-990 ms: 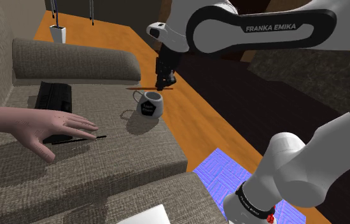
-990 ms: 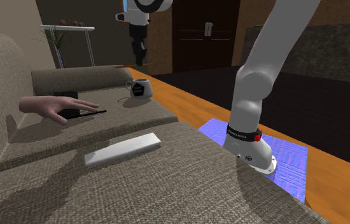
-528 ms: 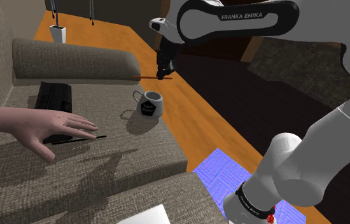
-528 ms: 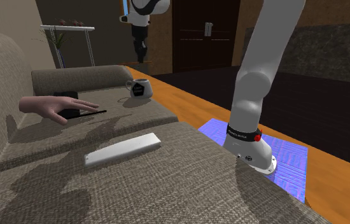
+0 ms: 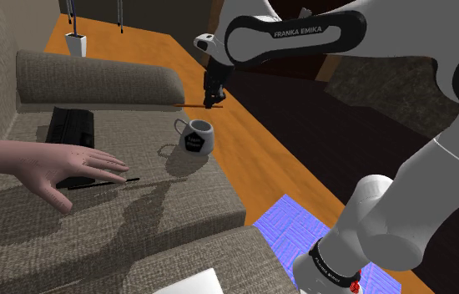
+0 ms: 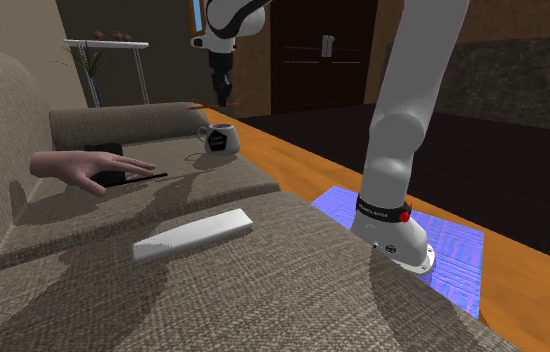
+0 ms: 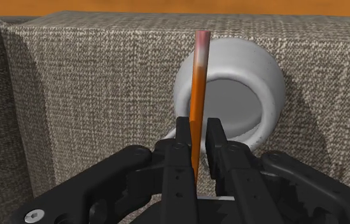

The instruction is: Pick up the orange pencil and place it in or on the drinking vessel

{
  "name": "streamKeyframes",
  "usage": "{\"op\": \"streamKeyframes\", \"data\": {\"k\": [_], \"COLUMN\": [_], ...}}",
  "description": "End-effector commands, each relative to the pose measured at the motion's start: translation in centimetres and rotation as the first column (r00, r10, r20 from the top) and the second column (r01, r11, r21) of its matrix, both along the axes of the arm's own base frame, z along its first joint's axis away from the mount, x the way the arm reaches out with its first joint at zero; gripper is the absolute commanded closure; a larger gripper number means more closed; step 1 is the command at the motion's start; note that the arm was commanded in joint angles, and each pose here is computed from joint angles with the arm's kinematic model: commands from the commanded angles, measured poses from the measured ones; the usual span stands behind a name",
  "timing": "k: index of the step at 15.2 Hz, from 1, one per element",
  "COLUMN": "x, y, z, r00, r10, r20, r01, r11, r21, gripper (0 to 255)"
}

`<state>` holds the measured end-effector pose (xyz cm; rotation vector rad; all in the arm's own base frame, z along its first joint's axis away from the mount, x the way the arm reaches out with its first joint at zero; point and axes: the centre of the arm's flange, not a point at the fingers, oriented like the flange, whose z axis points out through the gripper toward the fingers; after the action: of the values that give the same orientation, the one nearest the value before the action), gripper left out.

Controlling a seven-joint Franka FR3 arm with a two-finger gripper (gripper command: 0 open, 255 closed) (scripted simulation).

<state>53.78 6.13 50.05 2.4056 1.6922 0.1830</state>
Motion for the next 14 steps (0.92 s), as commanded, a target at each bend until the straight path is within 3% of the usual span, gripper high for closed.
{"op": "streamKeyframes", "data": {"k": [1, 9, 14], "x": [0.0, 0.0, 0.0], "y": [0.0, 0.0, 0.0], "z": [-1.1, -5.6, -5.6], "r00": [1.000, 1.000, 1.000], "r10": [0.000, 0.000, 0.000], "r20": [0.001, 0.001, 0.001], "r01": [0.000, 0.000, 0.000], "r11": [1.000, 1.000, 1.000], "r21": [0.000, 0.000, 0.000], "gripper": [255, 255, 255]}}
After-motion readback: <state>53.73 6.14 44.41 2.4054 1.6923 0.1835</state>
